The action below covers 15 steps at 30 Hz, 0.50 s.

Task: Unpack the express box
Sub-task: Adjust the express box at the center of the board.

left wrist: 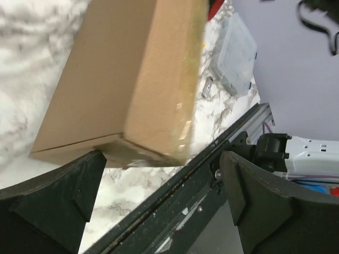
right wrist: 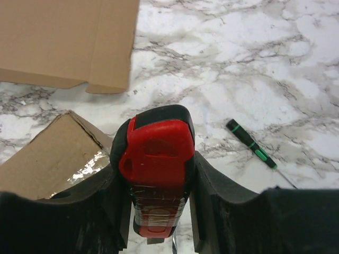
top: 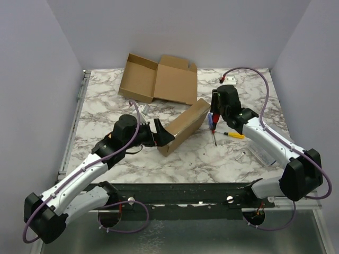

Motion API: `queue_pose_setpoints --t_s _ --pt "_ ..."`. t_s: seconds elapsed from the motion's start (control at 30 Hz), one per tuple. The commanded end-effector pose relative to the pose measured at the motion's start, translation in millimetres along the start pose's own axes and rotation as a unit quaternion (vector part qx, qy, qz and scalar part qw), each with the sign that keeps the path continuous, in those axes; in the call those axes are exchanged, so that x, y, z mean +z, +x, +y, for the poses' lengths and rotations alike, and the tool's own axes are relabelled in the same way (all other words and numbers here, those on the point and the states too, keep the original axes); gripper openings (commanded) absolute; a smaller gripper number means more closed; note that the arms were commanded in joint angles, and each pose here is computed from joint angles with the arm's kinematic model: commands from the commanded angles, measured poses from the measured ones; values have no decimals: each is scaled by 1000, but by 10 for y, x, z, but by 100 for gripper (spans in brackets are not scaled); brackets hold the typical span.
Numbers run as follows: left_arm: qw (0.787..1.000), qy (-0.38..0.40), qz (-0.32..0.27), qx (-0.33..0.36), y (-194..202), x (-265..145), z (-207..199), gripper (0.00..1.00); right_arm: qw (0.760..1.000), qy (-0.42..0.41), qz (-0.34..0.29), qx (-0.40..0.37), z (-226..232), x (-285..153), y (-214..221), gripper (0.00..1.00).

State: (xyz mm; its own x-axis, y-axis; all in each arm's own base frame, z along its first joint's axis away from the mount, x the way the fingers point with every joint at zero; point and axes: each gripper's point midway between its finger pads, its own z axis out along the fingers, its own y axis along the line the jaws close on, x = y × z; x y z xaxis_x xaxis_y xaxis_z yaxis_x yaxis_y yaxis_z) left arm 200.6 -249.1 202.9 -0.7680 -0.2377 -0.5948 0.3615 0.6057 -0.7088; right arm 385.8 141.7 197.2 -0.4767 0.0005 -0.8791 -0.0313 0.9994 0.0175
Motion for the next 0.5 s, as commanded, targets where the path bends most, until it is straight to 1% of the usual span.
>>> queue_pose_setpoints --t_s 0.0,0.07,0.13,0.2,0.3,0.4,0.47 --pt "992 -14 -39 120 -469 -142 -208 99 998 33 40 -29 -166 -225 118 0" --pt "987 -15 -44 154 -626 -98 -288 99 998 46 34 -27 -245 -324 67 0" --pt "985 -25 -38 169 -737 -17 -318 99 999 33 20 -27 -237 -384 16 0" --pt "986 -29 -22 163 -744 63 -315 99 999 -9 9 -35 -103 -390 -17 0" --pt "987 -25 -26 158 -746 74 -323 98 999 -17 22 -29 -49 -390 -48 0" --pt "988 -13 -31 152 -785 7 -419 99 999 -30 11 -29 24 -342 -104 0" --pt "987 -15 -47 156 -867 -46 -465 99 999 -21 11 -30 7 -331 -149 0"
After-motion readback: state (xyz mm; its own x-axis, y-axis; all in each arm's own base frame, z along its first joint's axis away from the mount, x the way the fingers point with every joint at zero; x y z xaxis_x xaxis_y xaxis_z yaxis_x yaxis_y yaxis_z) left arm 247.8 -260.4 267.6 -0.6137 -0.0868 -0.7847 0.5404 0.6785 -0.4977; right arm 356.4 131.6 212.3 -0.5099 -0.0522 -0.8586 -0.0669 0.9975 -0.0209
